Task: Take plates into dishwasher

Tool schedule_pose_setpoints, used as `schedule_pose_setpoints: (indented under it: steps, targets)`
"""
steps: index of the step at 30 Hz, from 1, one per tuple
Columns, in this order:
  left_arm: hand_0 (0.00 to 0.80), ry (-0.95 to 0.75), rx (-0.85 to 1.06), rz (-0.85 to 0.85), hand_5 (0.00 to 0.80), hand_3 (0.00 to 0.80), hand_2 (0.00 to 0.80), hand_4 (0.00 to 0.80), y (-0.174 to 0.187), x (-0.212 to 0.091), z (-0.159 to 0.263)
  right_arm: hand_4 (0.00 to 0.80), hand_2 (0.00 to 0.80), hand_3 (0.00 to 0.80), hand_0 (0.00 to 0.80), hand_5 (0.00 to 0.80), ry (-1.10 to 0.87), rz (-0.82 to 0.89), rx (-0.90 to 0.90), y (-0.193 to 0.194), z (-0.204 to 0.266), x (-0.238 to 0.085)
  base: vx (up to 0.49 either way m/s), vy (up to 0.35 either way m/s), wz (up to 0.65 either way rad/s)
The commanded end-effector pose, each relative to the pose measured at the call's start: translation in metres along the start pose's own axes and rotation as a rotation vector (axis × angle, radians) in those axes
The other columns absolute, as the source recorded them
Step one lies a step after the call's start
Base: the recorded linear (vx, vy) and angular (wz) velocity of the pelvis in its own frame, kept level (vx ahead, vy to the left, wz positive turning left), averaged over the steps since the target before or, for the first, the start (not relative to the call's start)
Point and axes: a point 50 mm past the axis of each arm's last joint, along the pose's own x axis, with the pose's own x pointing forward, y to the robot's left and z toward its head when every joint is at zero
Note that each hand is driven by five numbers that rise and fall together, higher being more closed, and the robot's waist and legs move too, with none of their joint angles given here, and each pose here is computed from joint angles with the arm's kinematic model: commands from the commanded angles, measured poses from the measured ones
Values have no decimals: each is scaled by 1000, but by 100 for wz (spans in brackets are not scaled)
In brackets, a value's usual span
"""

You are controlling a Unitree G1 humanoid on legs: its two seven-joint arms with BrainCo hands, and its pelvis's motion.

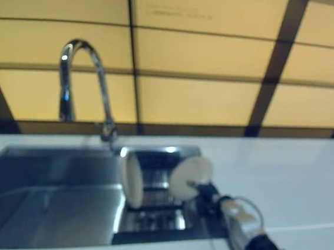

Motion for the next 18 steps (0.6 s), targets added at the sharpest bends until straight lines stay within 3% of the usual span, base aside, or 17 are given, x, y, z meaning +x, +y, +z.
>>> schedule_pose_setpoints:
  steps: [1,11,18]
  targets:
    - [0,-85,40,-12,0,0,0,0,-6,4,33,800,800,800,800,800,164,-92,3,-5,-59,-17,0,0,0]
    - [0,-84,74,-4,0,0,0,0,3,3,32,800,800,800,800,800,-202,-174,-215,-16,51,-10,4,-16,8]
    - [0,-64,112,-21,0,0,0,0,0,3,19,800,800,800,800,800,-537,-260,-356,-3,170,-26,29,17,2]
